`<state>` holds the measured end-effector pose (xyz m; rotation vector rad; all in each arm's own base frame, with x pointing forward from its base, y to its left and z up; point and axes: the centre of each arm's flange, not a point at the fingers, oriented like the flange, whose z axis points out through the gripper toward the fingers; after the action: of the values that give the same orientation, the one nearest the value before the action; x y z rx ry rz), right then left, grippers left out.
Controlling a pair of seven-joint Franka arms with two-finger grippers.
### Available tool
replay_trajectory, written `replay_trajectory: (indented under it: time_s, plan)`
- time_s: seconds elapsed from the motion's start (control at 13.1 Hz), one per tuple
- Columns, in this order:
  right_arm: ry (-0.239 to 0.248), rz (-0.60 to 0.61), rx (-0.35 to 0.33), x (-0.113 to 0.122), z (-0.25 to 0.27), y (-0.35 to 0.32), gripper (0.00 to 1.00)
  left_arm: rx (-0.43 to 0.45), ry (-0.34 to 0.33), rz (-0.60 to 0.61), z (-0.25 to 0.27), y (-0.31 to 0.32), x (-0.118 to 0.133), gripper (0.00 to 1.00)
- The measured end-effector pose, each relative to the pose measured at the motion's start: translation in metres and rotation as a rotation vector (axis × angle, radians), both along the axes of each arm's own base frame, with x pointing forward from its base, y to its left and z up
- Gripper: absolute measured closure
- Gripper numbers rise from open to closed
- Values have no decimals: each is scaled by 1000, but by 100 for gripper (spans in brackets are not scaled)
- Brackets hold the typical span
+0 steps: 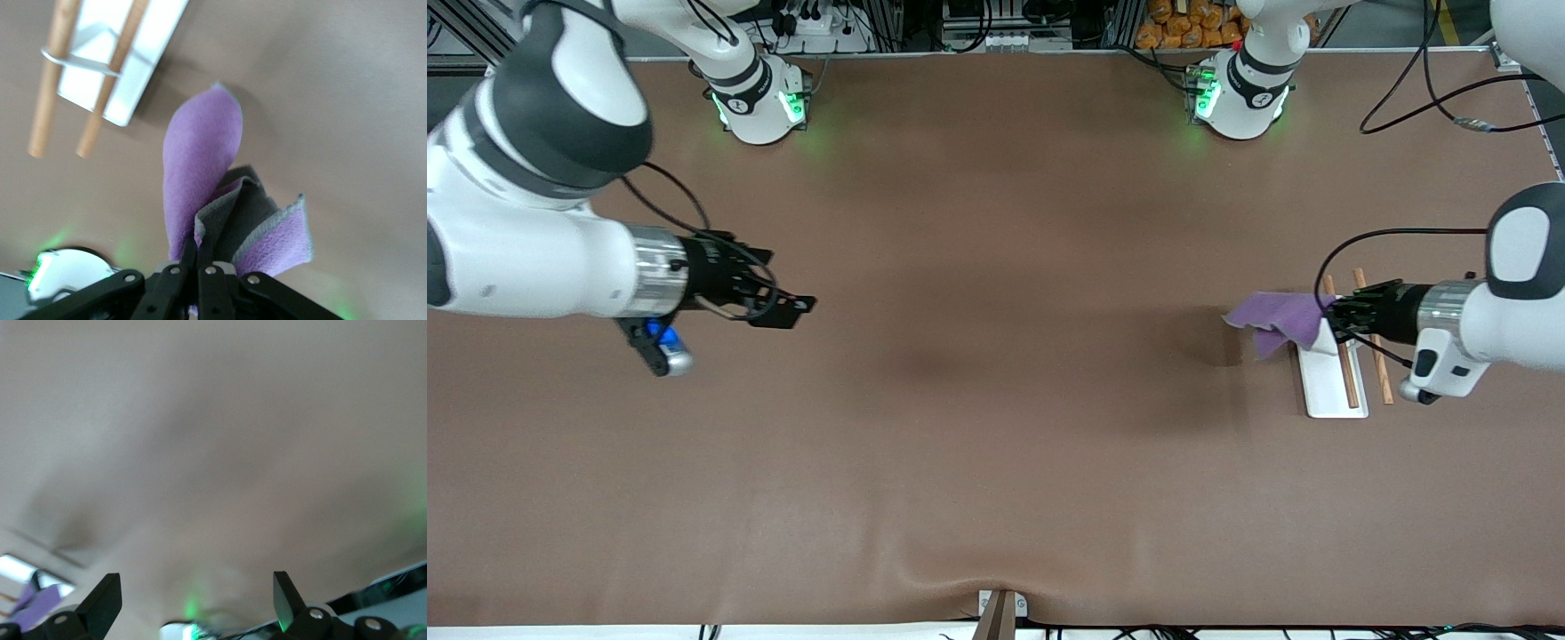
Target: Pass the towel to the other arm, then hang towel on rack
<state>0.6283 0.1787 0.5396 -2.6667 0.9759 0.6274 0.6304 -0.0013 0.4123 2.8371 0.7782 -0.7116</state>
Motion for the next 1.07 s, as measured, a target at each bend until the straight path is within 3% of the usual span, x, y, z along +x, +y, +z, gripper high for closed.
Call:
replay_trajectory:
  time_s: [0.38,0.69,1.07]
  plan:
    - [-121,285,-66,2,6,-54,0,-13,18,-63,-24,49,-7,98]
    - [-167,443,-133,9,4,-112,0,-34,-2,-124,-26,87,-11,98]
    - [-197,519,-112,13,4,-171,0,-65,-33,-222,-35,132,-16,98]
